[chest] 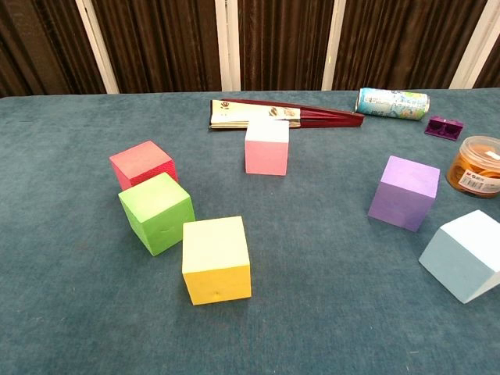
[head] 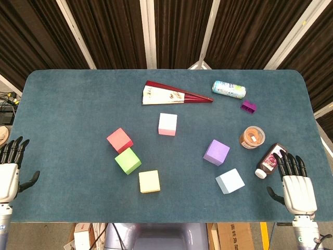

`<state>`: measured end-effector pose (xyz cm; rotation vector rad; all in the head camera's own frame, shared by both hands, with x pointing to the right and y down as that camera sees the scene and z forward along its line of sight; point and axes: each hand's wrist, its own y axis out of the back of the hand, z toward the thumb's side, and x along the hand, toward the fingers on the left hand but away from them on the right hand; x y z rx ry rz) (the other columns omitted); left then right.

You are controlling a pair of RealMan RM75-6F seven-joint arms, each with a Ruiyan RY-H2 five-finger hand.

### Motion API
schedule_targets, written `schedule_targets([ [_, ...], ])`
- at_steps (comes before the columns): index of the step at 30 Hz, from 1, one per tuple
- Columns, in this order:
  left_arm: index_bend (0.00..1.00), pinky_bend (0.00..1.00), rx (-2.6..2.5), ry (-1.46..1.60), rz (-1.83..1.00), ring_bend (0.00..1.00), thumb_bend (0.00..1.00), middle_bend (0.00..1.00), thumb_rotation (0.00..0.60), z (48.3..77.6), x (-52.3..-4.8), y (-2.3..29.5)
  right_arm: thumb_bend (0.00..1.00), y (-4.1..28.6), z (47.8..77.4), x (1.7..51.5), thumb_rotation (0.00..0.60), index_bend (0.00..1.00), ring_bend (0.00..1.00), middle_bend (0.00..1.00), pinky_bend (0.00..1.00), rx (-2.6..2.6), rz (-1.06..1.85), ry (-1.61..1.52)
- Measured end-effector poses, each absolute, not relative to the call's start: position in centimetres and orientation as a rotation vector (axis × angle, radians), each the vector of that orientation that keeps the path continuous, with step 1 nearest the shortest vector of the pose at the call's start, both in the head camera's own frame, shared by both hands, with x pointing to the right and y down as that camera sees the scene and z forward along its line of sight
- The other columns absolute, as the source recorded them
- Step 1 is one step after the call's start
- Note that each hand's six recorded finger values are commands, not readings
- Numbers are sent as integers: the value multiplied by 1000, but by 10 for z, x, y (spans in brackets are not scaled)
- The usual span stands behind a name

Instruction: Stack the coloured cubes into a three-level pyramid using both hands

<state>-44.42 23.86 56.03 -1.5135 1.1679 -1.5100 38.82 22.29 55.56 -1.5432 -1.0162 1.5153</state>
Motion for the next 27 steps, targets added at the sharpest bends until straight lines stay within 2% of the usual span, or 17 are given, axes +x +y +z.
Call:
schedule_targets([
  [21,45,0,-1535,1163,-1474,0,357,0,600,555,-441,241,235,228,560,382,600,66,8,13,0,-1686,1489,-1014],
  [27,45,0,-1529,1194,-1454,0,357,0,600,547,-445,243,235,232,564,368,600,66,8,13,0,-1861,1436,-1119],
])
